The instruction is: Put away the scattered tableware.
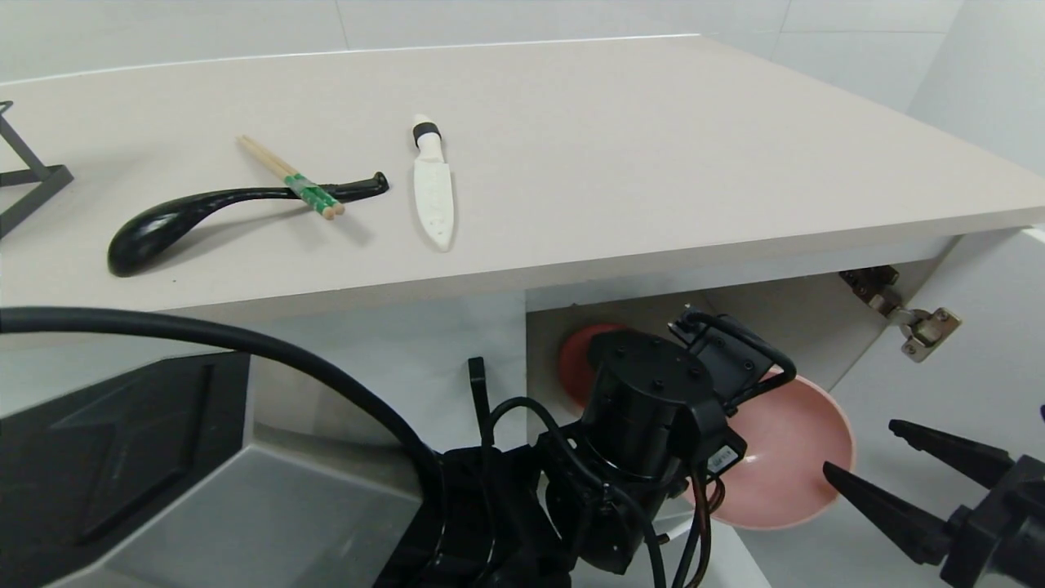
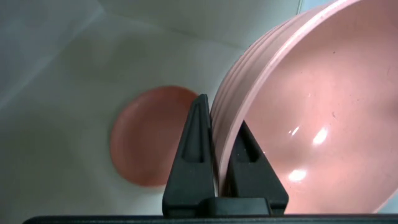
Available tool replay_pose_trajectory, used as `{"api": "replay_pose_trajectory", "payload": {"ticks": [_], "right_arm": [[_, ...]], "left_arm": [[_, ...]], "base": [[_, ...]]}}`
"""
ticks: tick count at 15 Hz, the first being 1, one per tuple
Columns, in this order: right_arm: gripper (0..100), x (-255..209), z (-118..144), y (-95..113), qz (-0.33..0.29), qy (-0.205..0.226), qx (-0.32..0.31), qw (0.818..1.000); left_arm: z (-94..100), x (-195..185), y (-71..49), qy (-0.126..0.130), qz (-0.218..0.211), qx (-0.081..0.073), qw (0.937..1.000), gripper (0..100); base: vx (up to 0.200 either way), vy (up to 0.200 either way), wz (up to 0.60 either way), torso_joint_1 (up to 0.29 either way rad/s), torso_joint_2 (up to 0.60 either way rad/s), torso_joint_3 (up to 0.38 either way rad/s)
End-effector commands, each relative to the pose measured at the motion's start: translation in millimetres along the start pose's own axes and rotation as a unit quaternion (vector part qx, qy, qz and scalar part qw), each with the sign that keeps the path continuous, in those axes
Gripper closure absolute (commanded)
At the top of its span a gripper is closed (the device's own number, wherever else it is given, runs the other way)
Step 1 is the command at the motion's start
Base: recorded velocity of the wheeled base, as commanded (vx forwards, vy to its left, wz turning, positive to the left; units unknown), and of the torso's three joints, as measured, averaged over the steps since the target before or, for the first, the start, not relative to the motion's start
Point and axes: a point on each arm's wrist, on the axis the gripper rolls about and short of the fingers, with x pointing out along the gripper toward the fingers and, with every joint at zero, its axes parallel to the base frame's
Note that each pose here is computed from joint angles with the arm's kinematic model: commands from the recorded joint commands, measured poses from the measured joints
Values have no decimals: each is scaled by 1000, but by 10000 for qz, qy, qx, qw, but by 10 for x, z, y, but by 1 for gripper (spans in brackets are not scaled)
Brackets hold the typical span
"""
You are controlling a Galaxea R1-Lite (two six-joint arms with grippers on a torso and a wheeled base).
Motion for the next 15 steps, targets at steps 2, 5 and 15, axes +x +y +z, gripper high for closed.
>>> {"api": "replay_pose_trajectory", "payload": {"ticks": [2, 5, 15], "right_arm": [[0, 110, -31, -66, -179, 178, 35, 9997], [0, 152, 3, -156, -450, 1, 40, 9990], [100, 183, 16, 32, 213, -42, -118, 9997]], "left_arm": [[90, -4, 27, -208, 51, -69, 9997, 100], [165, -30, -31, -450, -34, -123, 9989, 100], [197, 18, -75, -573, -267, -95, 9980, 0]], "base": [[0, 0, 0, 0, 0, 0], [0, 0, 0, 0, 0, 0], [0, 0, 0, 0, 0, 0]]}}
